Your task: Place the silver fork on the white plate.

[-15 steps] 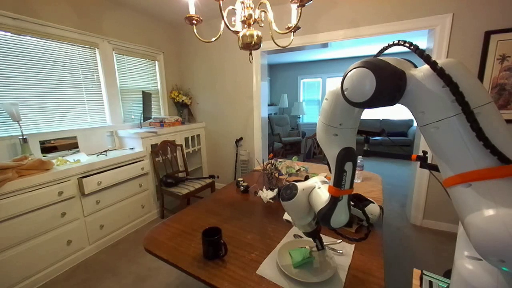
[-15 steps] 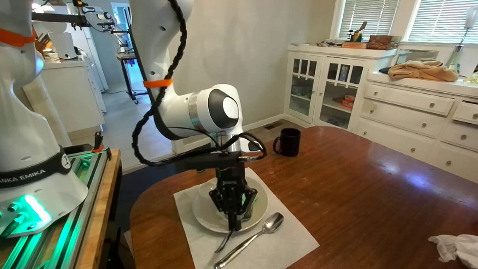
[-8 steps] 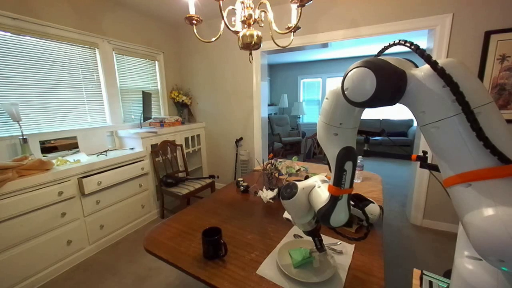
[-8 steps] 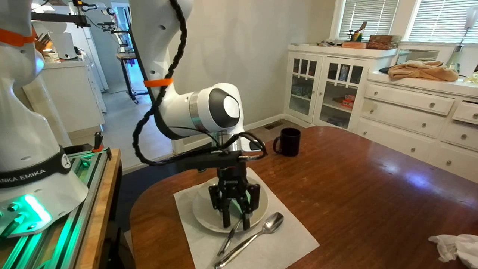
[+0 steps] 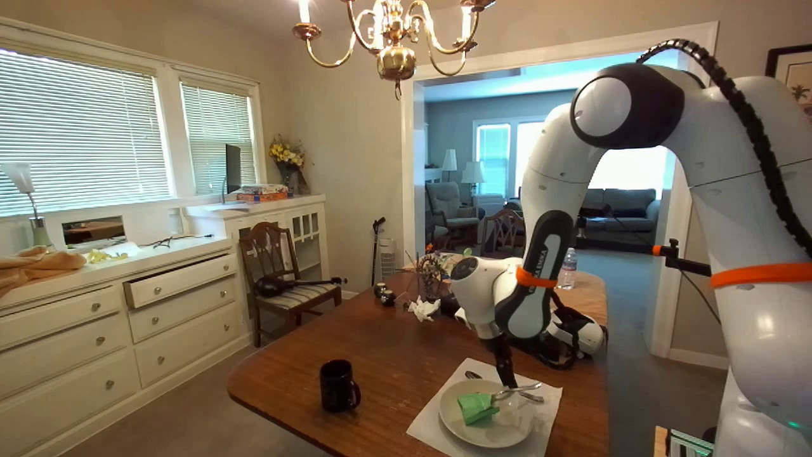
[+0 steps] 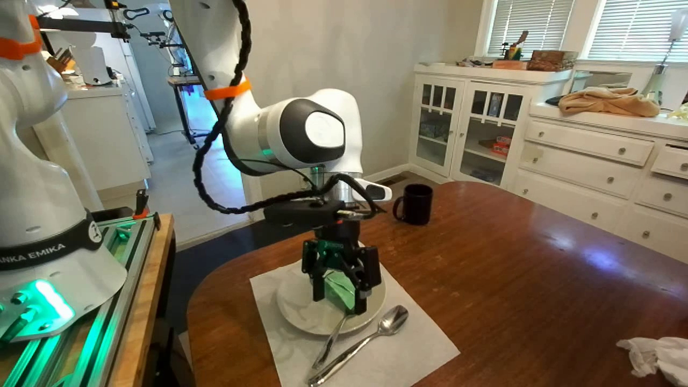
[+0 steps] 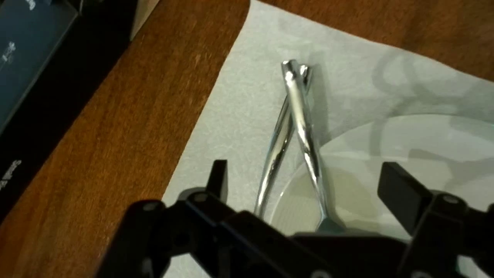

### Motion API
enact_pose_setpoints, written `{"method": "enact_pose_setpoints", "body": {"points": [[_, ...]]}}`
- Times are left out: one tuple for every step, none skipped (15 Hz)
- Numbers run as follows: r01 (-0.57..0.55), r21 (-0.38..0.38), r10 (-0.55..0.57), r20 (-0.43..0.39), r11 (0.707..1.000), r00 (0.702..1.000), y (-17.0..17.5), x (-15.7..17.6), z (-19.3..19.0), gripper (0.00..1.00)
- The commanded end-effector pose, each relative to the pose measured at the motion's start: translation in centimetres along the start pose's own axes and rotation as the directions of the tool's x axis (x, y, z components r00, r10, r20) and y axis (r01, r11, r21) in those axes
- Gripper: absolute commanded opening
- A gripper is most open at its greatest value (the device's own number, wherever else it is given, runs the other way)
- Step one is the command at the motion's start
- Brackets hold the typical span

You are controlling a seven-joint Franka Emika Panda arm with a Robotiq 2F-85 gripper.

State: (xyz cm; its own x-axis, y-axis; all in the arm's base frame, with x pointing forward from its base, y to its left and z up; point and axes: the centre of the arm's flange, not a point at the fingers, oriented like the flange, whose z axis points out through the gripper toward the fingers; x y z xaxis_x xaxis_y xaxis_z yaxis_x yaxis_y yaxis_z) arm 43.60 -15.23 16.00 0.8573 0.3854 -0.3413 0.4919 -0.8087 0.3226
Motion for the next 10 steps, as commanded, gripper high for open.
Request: {"method": "enact_pose_setpoints", "body": {"points": [[-0.111,0.170,0.110,0.012,0.979,0.994,1.5,-3.9,-4.7,1.00],[-0.155,0.208,0.155,0.020,0.966,0.988,1.8,-4.7,-5.5,0.99],[-0.209,0.239,0.204,0.044,0.948,0.978,1.9,-5.5,-6.1,1.00],[-0.255,0.279,0.247,0.064,0.926,0.967,2.2,-6.1,-7.0,1.00],[-0.302,0.316,0.293,0.076,0.900,0.953,2.6,-6.6,-7.8,1.00],[-0.352,0.343,0.345,0.084,0.871,0.935,3.0,-7.0,-8.6,1.00],[-0.397,0.364,0.400,0.071,0.843,0.914,3.4,-7.6,-9.4,1.00],[-0.433,0.388,0.445,0.063,0.814,0.893,3.9,-8.0,-10.1,1.00],[-0.465,0.410,0.489,0.051,0.784,0.871,4.3,-8.4,-10.6,1.00],[-0.494,0.432,0.532,0.039,0.754,0.846,4.7,-8.8,-11.0,1.00]]}}
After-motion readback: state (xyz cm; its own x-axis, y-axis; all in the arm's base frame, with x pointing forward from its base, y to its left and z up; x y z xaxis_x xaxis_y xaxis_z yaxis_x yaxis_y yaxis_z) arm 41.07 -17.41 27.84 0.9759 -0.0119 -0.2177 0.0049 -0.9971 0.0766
